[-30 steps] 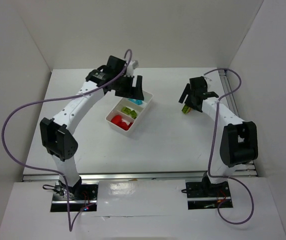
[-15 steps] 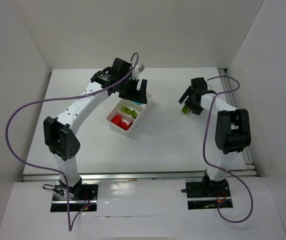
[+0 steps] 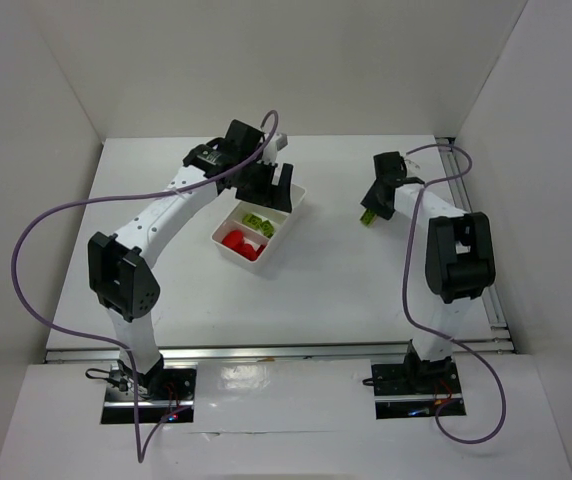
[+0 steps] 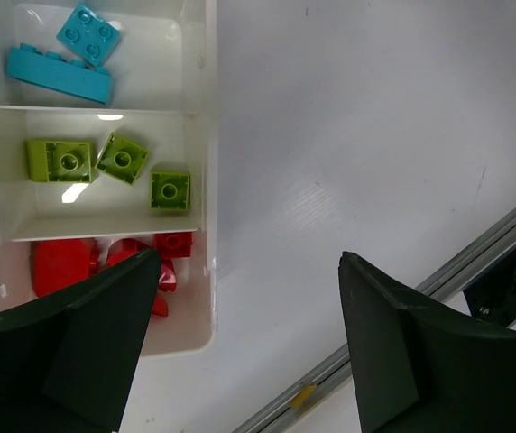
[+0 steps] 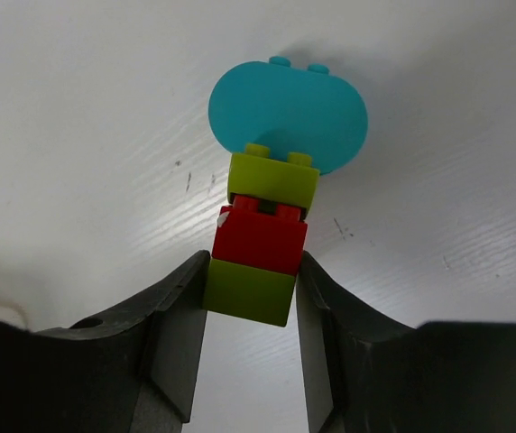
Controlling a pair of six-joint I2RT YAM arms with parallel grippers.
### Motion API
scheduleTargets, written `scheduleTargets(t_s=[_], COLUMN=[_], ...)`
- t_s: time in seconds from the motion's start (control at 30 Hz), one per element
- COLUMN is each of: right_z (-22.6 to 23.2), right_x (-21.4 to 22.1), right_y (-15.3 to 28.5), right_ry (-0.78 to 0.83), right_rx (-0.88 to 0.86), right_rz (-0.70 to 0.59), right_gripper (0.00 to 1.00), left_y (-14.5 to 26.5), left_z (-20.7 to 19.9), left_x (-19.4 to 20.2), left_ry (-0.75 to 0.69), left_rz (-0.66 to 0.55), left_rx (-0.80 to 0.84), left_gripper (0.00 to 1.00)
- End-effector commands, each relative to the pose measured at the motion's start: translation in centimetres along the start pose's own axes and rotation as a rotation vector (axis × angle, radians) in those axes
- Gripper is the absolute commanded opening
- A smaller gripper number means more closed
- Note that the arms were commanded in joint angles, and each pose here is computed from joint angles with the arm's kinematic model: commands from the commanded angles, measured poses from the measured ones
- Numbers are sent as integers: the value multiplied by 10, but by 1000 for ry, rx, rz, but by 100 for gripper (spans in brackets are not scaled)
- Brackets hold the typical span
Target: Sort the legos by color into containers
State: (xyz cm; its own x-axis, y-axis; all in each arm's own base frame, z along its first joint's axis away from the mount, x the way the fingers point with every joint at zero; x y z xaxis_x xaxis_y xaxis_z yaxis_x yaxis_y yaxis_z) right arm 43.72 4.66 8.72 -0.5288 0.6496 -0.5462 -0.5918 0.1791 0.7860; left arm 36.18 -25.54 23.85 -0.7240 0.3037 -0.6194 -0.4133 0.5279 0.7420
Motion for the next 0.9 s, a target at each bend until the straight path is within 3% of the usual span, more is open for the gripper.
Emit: scheduleTargets(t_s=[0.0, 0.17, 0.37, 0.47, 0.57, 0.87], right_z=[24, 65, 78, 78, 81, 92], right_x=[-11, 8, 25, 34, 36, 49], right_y=[27, 110, 193, 211, 218, 226], right_ry=[78, 326, 518, 571, 612, 685], right_rx=[-167, -697, -1081, -1123, -1115, -1080], right_rz=[-12, 81, 179, 195, 194, 190], right_gripper=[23, 20, 22, 16, 15, 15], left_y=[18, 22, 54, 65, 57, 18], left_z=[-1, 18, 18, 15, 4, -11], left_x=[-12, -20, -42, -50, -50, -43], left_ry=[-72, -78, -31, 50, 149, 291], left_rz=[-66, -60, -162, -191, -147, -30], left_rx=[-7, -14, 251, 404, 529, 603], left_gripper=[90, 90, 90, 90, 92, 96])
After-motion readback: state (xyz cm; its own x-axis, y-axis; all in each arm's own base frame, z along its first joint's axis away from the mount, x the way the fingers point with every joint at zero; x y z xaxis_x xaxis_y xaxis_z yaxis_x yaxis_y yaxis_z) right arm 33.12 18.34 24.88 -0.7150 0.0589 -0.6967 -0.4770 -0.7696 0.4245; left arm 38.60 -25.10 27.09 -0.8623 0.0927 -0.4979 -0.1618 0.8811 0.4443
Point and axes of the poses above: each gripper's point midway between its finger pads, its own y axis back along the fingers, its own z axis along the line the jaws close on, x = y × z, the point moved 3 cm from there along y, back along the fingers, and after that the axes turned 7 degrees about -y, right-handed, at the moved point
